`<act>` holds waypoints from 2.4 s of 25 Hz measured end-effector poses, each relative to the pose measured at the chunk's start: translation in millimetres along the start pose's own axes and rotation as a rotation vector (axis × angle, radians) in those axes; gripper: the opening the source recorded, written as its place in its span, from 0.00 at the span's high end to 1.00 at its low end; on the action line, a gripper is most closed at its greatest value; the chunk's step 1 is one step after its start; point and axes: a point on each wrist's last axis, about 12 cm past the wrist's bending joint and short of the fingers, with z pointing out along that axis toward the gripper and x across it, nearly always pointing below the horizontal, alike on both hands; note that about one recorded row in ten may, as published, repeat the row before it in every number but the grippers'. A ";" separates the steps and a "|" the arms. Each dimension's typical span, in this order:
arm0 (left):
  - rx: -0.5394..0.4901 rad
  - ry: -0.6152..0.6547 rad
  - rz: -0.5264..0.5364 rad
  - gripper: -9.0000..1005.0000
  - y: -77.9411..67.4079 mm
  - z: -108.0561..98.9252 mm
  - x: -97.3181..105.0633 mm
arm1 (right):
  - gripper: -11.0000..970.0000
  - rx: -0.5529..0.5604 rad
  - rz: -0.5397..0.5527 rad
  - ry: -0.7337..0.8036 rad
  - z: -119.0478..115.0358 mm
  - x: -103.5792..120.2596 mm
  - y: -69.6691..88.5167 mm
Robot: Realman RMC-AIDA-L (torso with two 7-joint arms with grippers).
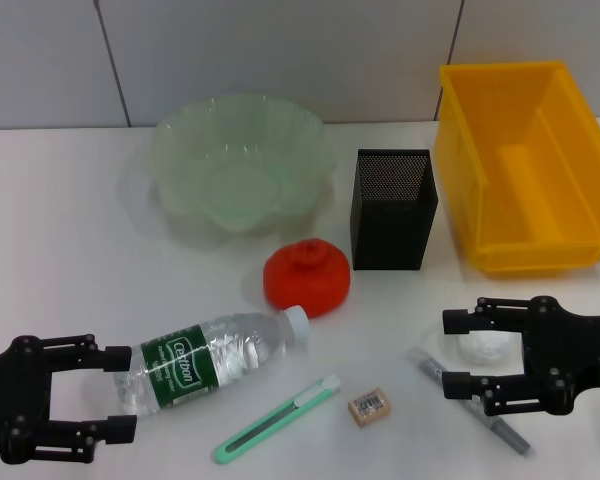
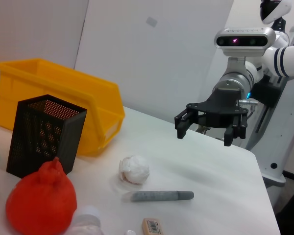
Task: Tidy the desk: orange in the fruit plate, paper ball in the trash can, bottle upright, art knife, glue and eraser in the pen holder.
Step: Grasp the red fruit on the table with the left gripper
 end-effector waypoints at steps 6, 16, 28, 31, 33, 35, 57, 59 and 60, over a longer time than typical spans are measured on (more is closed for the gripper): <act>0.000 0.003 0.001 0.19 0.2 -0.2 -0.2 | 0.20 0.003 0.002 0.000 0.0 0.5 -0.2; -0.004 0.001 0.004 0.19 -0.2 -0.3 0.8 | 0.20 0.000 0.005 -0.003 -0.6 1.2 0.8; -0.086 -0.018 0.081 0.19 27.0 51.4 -21.7 | 0.20 0.057 0.038 0.006 -40.7 29.8 26.7; -0.119 -0.013 0.088 0.19 34.9 66.7 -26.5 | 0.20 0.101 0.061 -0.003 -55.3 37.7 33.6; -0.143 -0.012 0.097 0.19 40.7 80.2 -31.2 | 0.20 0.130 0.074 -0.018 -64.6 42.0 38.4; -0.163 -0.005 0.110 0.19 47.9 96.7 -38.3 | 0.20 0.160 0.091 -0.032 -72.9 47.2 44.2; -0.278 -0.026 0.100 0.21 68.3 151.6 -33.8 | 0.20 0.143 0.088 -0.054 -72.4 46.1 48.4; -0.281 -0.025 0.115 0.21 68.4 157.6 -32.8 | 0.20 0.139 0.085 -0.055 -72.0 45.1 47.8; -0.281 -0.025 0.115 0.21 68.4 157.6 -32.8 | 0.20 0.139 0.084 -0.055 -72.0 44.9 47.6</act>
